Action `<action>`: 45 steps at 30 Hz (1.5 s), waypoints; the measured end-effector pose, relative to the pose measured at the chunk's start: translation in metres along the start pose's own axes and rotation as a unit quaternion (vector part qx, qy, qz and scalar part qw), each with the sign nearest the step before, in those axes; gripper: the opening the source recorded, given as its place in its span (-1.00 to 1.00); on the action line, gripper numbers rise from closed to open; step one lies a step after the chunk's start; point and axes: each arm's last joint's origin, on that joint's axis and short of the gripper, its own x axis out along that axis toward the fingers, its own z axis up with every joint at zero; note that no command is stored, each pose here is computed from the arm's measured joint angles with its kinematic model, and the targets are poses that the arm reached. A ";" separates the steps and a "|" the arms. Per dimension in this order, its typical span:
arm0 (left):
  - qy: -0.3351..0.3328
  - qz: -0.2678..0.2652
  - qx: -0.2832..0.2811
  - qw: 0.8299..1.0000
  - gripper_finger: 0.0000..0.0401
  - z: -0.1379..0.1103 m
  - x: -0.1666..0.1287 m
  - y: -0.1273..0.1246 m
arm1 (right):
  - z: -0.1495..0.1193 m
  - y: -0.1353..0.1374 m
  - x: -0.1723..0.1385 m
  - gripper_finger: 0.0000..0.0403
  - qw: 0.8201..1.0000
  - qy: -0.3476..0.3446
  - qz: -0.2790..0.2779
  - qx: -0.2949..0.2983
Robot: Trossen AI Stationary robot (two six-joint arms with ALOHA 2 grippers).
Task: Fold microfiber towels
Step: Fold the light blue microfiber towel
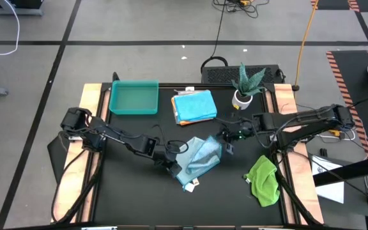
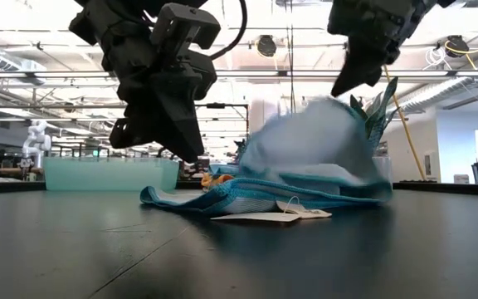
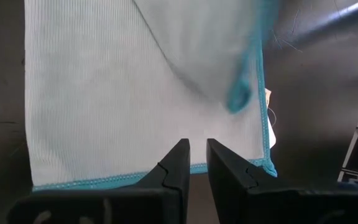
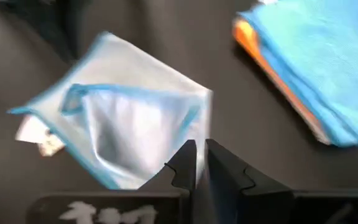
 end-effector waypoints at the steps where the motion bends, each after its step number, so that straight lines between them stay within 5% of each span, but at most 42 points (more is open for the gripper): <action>1: -0.001 0.000 -0.002 1.000 -0.72 0.000 0.000 0.000 | -0.001 -0.002 0.000 -0.87 1.000 0.004 -0.010 0.001; 9: -0.002 0.004 -0.004 1.000 -0.72 -0.004 0.000 -0.002 | -0.004 -0.013 -0.013 -0.87 0.997 -0.002 -0.066 0.035; 16: -0.030 0.044 0.014 0.998 -0.72 0.001 0.000 0.005 | 0.001 0.004 -0.011 -0.87 0.998 -0.014 0.044 0.052; 29: -0.043 0.054 0.018 0.997 -0.72 0.015 -0.002 0.015 | -0.020 0.050 0.065 -0.87 0.977 0.120 0.175 -0.031; 45: -0.046 0.057 0.018 0.997 -0.72 0.016 -0.002 0.016 | -0.036 0.064 0.088 -0.61 0.962 0.141 0.187 -0.138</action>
